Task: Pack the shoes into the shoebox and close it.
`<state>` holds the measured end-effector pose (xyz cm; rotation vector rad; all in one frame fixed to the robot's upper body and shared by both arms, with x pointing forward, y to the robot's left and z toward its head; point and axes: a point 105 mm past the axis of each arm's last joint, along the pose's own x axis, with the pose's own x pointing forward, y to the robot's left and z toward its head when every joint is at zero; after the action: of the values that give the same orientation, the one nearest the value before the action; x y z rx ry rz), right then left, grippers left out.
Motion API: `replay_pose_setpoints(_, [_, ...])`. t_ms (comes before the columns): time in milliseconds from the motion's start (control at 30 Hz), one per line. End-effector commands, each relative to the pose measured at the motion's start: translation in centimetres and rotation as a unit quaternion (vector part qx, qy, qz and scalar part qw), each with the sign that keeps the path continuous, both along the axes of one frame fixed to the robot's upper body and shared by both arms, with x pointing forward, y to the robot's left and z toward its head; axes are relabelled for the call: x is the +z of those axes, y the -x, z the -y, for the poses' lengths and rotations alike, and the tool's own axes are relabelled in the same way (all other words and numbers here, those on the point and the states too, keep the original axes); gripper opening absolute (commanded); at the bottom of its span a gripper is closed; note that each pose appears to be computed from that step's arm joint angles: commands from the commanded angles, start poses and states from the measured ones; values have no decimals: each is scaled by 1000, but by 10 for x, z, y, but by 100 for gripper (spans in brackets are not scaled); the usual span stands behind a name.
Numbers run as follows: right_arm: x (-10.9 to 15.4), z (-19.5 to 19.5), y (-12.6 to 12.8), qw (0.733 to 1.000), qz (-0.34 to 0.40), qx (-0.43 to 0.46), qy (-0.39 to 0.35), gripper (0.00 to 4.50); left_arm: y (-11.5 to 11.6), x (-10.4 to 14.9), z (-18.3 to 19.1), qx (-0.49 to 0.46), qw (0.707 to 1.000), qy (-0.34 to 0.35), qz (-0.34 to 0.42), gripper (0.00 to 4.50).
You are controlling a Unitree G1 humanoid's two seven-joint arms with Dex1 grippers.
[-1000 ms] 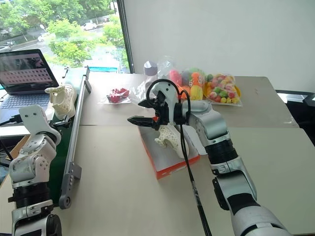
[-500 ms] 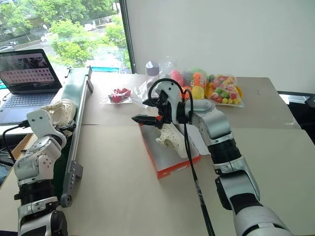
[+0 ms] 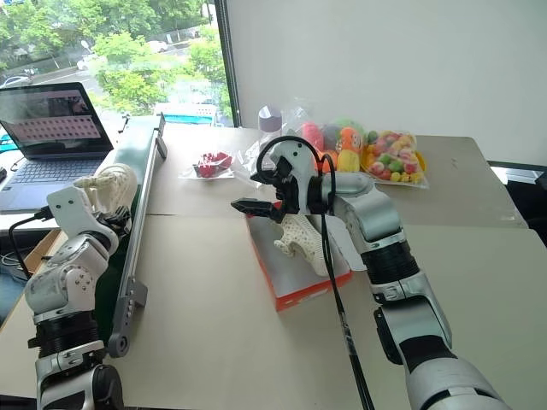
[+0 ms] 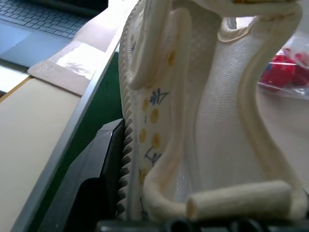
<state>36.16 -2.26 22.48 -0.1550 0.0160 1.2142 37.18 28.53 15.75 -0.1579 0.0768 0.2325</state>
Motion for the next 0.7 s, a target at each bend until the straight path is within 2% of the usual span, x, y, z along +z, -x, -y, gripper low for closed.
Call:
replay_pose_setpoints(33, [57, 5, -6, 991, -16, -17, -131, 450, -5, 80, 51, -95, 984, -40, 147, 261])
replay_pose_setpoints(167, [87, 16, -21, 964, -90, -47, -244, 450, -4, 109, 104, -183, 962, -23, 200, 261])
replay_pose_setpoints(400, [99, 32, -35, 930, -164, -79, -319, 450, 6, 138, 181, -296, 924, 14, 242, 261])
replay_pose_setpoints(567, [98, 39, -41, 921, -177, -103, -331, 450, 15, 147, 218, -350, 903, 38, 247, 261])
replay_pose_setpoints(700, [99, 45, -43, 917, -173, -117, -339, 450, 21, 133, 232, -373, 900, 62, 217, 261])
